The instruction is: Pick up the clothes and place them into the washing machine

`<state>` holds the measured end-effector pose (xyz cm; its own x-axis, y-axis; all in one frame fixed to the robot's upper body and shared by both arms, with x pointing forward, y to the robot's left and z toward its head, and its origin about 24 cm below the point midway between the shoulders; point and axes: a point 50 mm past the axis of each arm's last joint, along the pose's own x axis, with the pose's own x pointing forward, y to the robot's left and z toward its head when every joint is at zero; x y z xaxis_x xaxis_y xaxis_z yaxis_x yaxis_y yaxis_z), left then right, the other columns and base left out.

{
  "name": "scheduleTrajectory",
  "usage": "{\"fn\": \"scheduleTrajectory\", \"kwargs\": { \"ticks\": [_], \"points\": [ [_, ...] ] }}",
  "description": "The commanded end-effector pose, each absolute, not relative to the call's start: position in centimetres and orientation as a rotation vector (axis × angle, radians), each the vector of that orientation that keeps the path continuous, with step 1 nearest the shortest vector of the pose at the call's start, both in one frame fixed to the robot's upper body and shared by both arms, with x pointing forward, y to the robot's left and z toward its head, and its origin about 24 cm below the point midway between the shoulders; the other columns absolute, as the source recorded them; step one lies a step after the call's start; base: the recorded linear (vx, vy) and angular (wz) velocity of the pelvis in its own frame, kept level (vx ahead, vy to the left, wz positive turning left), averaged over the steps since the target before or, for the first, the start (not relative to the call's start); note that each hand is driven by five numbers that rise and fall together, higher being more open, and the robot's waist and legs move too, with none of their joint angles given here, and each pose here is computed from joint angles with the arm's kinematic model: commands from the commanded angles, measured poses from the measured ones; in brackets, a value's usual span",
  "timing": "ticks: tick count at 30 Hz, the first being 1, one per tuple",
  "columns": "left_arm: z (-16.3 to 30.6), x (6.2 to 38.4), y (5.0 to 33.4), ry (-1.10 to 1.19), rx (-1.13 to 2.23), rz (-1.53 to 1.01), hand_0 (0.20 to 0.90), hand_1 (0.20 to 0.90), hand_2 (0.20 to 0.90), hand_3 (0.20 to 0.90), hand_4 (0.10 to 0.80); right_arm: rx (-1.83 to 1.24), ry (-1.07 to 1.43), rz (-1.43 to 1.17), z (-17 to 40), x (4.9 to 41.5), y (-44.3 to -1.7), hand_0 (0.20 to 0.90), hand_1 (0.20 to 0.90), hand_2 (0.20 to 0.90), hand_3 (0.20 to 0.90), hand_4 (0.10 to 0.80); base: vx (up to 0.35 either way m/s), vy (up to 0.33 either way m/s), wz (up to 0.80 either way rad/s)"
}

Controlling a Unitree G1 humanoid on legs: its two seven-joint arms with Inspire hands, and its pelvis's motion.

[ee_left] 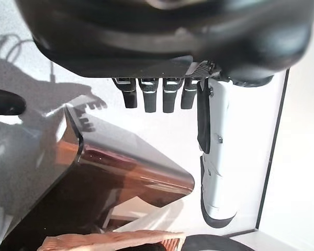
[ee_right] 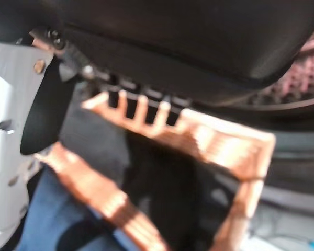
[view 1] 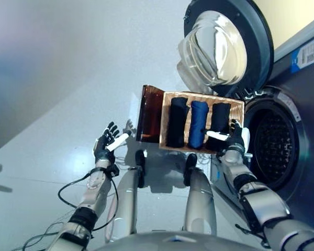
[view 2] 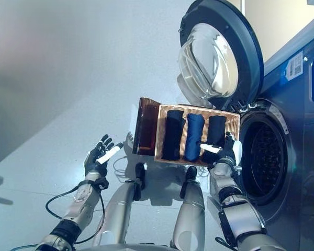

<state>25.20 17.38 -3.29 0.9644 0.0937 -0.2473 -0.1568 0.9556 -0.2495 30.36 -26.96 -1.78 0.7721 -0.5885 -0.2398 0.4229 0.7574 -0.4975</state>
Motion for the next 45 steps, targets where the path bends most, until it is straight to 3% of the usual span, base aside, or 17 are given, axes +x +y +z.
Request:
{"fn": "scheduleTrajectory", "kwargs": {
  "ticks": [1,9,23,24,25,26,34,45],
  "points": [
    [-0.3,25.5,17.4,0.064,-0.291,0.073,0.900,0.900,0.900,0.900,0.800,-0.563,0.354,-0.672,1.2,30.8,-31.0,0.900,0.900,0.900,0.900,0.800,-0.016,-0.011,0.08],
    [-0.1,24.9,17.4,0.062,-0.277,0.018,0.900,0.900,0.900,0.900,0.800,-0.617,0.443,-0.739,1.3,29.4,-33.9,0.900,0.900,0.900,0.900,0.800,0.017,-0.014,0.10],
    [0.2,23.6,16.8,0.060,-0.302,-0.049,0.900,0.900,0.900,0.900,0.800,-0.706,0.441,-0.739,3.0,30.2,-34.8,0.900,0.900,0.900,0.900,0.800,-0.010,-0.002,0.08],
    [0.2,23.5,16.8,0.057,-0.302,-0.053,0.900,0.900,0.900,0.900,0.800,-0.714,0.444,-0.737,3.1,30.2,-34.8,0.790,0.790,0.790,0.790,0.722,-0.006,-0.010,0.04],
    [0.2,23.5,16.9,0.061,-0.299,-0.054,0.900,0.900,0.900,0.900,0.800,-0.737,0.458,-0.728,3.0,30.1,-34.9,0.373,0.373,0.373,0.373,0.424,-0.003,-0.004,0.05],
    [0.1,23.4,16.9,0.065,-0.295,-0.056,0.900,0.900,0.900,0.900,0.800,-0.772,0.468,-0.729,3.2,30.1,-35.2,0.200,0.200,0.200,0.200,0.300,0.002,-0.006,0.04],
    [0.3,23.5,16.8,0.063,-0.286,-0.068,0.900,0.900,0.900,0.900,0.800,-0.857,0.548,-0.735,3.0,29.4,-35.9,0.200,0.200,0.200,0.200,0.300,0.003,-0.001,0.01],
    [0.0,23.7,17.4,0.077,-0.285,-0.033,0.900,0.900,0.900,0.900,0.800,-0.726,0.590,-0.799,2.4,28.7,-36.2,0.200,0.200,0.200,0.200,0.300,0.008,0.001,0.02]
  ]
}}
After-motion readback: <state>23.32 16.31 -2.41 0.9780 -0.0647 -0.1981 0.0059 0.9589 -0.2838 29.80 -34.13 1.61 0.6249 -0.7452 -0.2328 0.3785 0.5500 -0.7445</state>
